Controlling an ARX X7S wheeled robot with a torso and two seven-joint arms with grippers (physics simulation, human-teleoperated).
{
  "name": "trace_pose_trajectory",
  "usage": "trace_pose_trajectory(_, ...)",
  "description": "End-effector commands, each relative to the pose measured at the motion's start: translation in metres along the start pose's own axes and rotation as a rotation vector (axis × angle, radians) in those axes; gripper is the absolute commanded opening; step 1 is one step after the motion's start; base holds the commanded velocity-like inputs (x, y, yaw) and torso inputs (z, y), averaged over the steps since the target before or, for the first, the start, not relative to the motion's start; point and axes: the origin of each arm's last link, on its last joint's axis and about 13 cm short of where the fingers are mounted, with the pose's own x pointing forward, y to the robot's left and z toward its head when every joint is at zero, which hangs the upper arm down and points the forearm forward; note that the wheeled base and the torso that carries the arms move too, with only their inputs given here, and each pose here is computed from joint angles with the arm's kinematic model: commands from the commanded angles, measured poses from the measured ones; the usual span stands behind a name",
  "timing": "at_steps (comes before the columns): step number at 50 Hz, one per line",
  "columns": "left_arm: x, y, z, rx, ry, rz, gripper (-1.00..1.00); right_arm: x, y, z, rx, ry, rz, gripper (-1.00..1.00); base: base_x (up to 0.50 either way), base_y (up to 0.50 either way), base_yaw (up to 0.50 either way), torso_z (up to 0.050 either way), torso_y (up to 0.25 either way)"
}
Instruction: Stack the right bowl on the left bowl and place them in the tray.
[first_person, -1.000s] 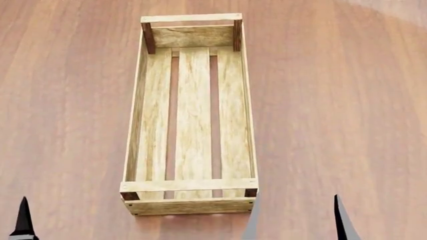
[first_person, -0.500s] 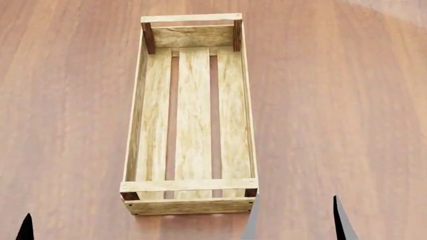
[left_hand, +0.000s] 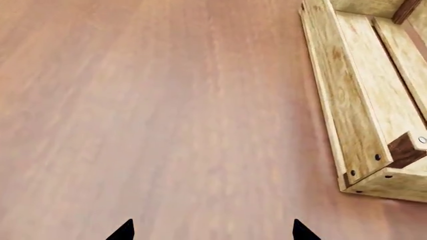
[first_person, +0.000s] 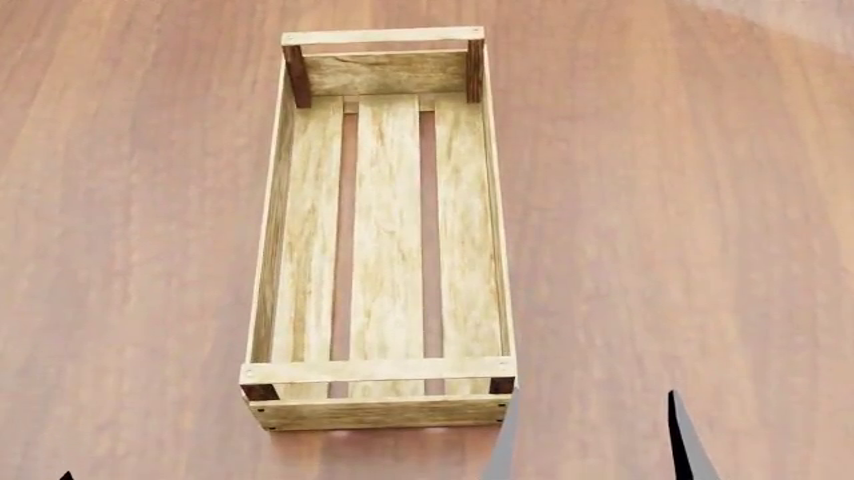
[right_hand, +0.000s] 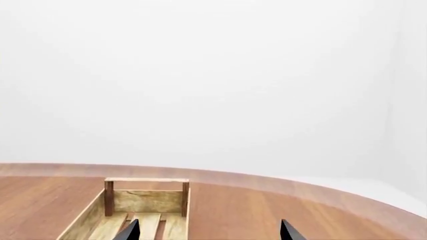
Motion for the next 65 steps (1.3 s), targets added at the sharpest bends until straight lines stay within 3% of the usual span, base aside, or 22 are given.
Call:
trace_pose_trajectory(1, -0.005, 0.006, -0.002, -0.025, 0.028, 0.006, 1.0, 0.002, -0.002, -0.001, -0.012, -0.01, -0.007, 1.0, 0.0, 0.0, 0.0, 0.0, 0.0)
trace_pose_trajectory(20, -0.012, 0.013, -0.024, 0.012, 0.074, 0.039, 1.0, -0.001, -0.001, 0.002, -0.013, -0.014, -0.007, 1.0, 0.0, 0.0, 0.0, 0.0, 0.0)
trace_pose_trajectory(42, -0.016, 0.014, -0.022, 0.013, 0.105, 0.04, 1.0, -0.002, -0.001, 0.0, -0.012, -0.008, -0.008, 1.0, 0.0, 0.0, 0.0, 0.0, 0.0)
trace_pose_trajectory(65, -0.014, 0.018, -0.016, -0.097, 0.211, 0.058, 1.0, -0.001, -0.001, -0.001, -0.017, -0.003, -0.002, 1.0, 0.0, 0.0, 0.0, 0.0, 0.0)
